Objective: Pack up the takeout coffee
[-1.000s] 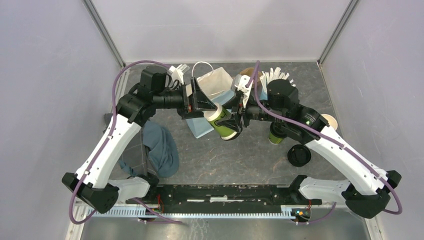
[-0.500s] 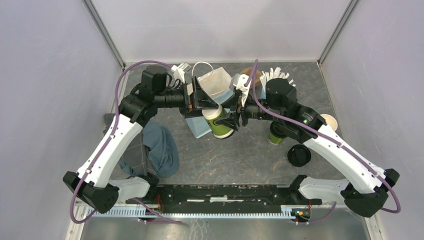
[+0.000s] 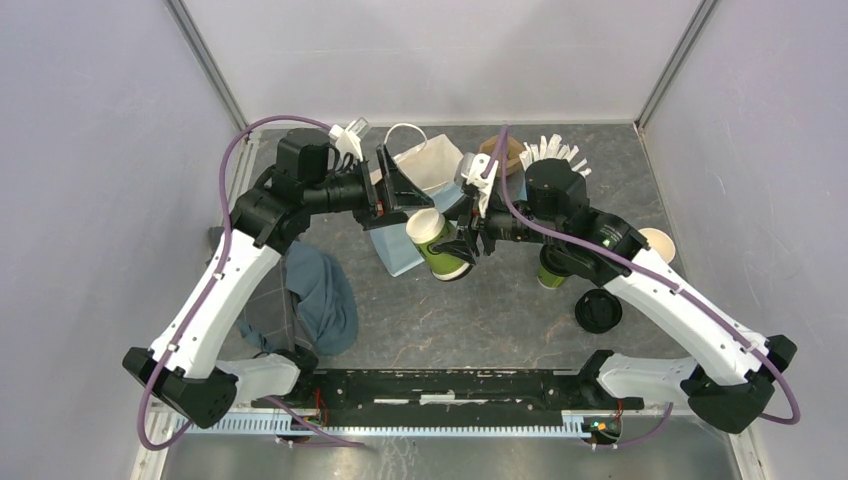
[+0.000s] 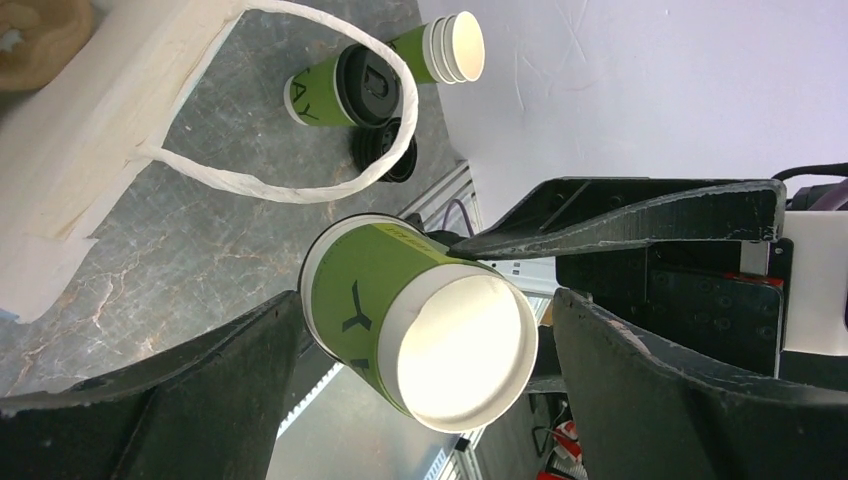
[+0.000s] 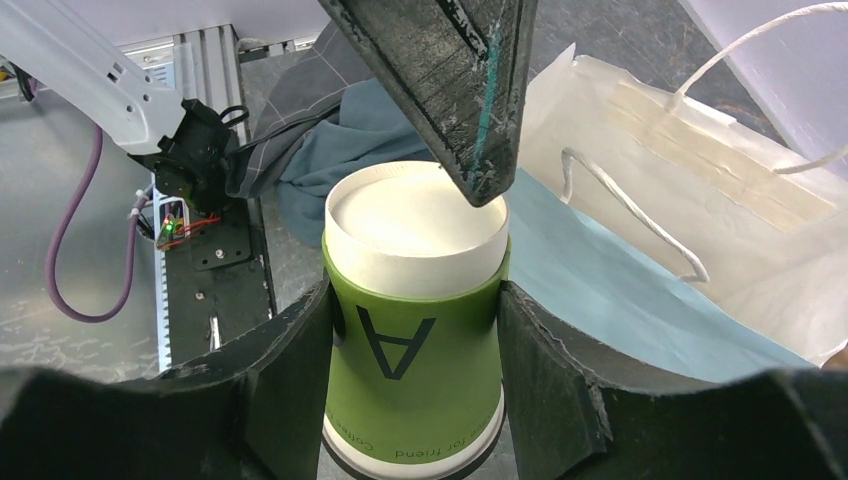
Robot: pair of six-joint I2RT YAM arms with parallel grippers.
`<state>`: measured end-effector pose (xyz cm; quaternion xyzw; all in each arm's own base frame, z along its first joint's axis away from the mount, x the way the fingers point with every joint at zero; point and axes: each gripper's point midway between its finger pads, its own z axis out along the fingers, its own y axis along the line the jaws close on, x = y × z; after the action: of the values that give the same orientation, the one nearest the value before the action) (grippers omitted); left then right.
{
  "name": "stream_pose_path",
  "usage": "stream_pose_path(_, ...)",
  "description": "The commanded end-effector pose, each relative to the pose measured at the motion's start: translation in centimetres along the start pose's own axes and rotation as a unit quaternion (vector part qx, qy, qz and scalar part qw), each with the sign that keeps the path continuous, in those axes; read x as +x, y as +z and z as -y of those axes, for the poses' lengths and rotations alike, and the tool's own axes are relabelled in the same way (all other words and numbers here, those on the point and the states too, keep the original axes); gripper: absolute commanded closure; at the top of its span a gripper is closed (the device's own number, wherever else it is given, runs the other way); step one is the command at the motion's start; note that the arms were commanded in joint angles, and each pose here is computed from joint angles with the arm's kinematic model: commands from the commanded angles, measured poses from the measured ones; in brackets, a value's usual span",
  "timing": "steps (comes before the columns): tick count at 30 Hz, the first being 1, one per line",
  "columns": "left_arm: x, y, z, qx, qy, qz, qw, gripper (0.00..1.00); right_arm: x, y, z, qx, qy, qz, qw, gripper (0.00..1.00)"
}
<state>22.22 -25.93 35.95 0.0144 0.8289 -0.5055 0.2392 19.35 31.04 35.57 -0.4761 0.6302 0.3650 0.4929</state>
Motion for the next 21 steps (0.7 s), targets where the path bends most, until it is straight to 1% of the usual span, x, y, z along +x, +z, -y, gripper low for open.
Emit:
stream_pose_path(1,-0.3,-1.4,2.3,0.027,0.054,0.016,0.998,0.0,-0.4,0.3,0.5,0.009,-0.012,0.004,1.0,0.6)
stream_pose_path(5,0.5,-1.2,1.5,-0.024,0.086,0.002,0.996,0.0,-0.8,0.4,0.7,0.009,-0.015,0.006,1.0,0.61)
stream_pose_path(11,1.1,-0.4,1.7,-0.028,0.098,-0.007,0.995,0.0,-0.9,0.5,0.8,0.009,-0.017,0.005,1.0,0.61)
stream_pose_path(16,1.8,0.4,0.4,-0.064,0.102,-0.024,0.992,0.0,-1.2,0.4,0.9,0.012,-0.018,0.008,1.0,0.61)
stream_pose_path(21,2.1,0.9,0.0,-0.075,0.103,-0.038,0.991,0.07,-1.6,0.4,0.9,0.012,-0.019,0.013,1.0,0.61)
